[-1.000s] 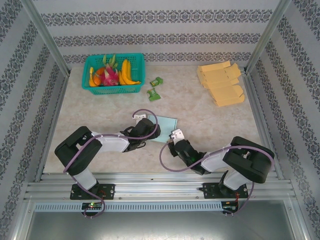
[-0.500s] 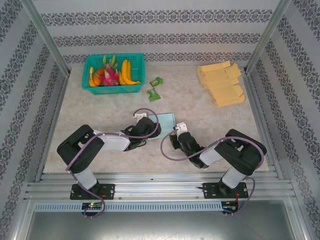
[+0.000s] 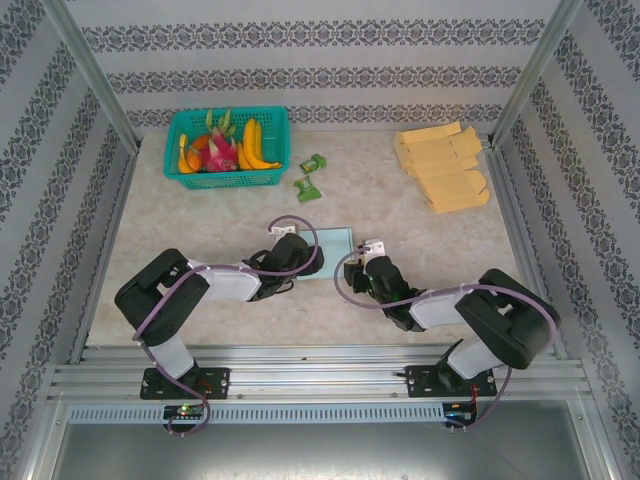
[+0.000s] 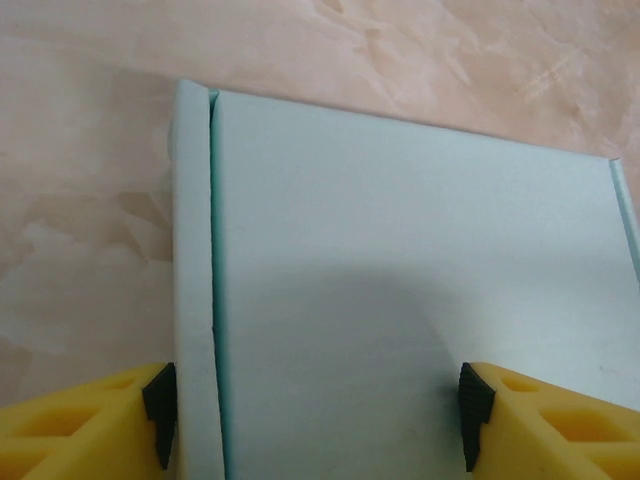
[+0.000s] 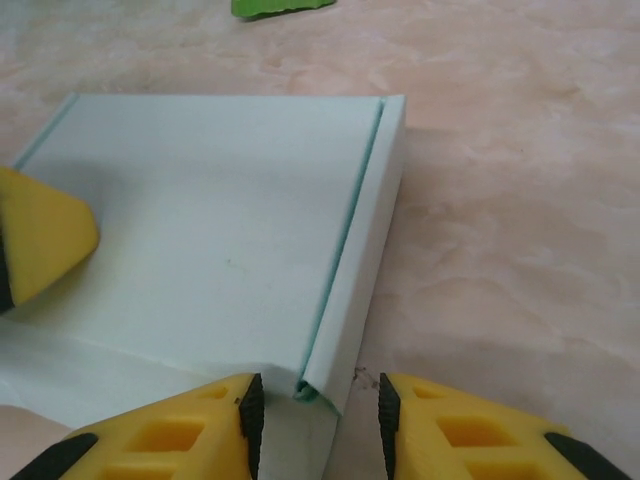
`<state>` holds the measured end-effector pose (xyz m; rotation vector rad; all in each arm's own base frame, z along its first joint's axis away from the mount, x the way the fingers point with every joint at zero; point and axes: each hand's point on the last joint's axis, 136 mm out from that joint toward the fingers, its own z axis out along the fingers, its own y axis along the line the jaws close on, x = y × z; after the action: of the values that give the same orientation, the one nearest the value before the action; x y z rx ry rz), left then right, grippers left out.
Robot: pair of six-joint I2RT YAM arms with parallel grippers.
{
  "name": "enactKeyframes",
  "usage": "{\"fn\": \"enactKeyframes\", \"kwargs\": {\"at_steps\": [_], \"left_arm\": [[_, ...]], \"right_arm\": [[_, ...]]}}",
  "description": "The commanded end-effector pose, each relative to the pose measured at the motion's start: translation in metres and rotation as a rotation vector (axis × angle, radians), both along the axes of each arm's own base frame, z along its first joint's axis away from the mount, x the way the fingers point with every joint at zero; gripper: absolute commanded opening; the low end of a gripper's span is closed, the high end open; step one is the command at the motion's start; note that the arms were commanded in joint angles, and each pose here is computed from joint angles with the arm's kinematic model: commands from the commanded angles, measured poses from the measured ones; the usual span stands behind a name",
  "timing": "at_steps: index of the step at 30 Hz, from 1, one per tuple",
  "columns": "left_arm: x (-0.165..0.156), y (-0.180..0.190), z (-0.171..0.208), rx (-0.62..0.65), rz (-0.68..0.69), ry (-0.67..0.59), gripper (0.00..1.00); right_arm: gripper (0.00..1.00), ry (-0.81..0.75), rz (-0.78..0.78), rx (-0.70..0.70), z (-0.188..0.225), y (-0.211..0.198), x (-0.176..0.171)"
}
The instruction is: Fold the paper box
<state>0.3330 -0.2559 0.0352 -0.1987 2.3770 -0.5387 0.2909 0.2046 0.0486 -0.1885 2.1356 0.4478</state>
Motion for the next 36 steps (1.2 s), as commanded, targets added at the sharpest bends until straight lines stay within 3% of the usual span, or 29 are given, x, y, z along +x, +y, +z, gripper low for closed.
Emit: {"fn": "enactKeyframes", "kwargs": {"at_steps": [1,14,27,36], "left_arm": [[-0.084,0.051,-0.093,0.27,-0.115,0.381,0.72],[-0.079,0.048,-0.093,0.257,-0.099,0.385,0.72],[-0.085,0.03,-0.099,0.189,-0.176,0.418,0.65],[-0.082,0.012,-0.068,0.093,-0.213,0.39,0.71]], "right_arm": [[0.37,0.105,-0.006,0.073,0.005,0.008,-0.006],[0.33,0.22,-0.015,0.078,-0.015,0.009,-0.018],[0.32,0.088,-0.093,-0.065,-0.025,0.004,0.037],[0.34,0.176,-0.109,0.032,-0.024,0.0,0.045]]}}
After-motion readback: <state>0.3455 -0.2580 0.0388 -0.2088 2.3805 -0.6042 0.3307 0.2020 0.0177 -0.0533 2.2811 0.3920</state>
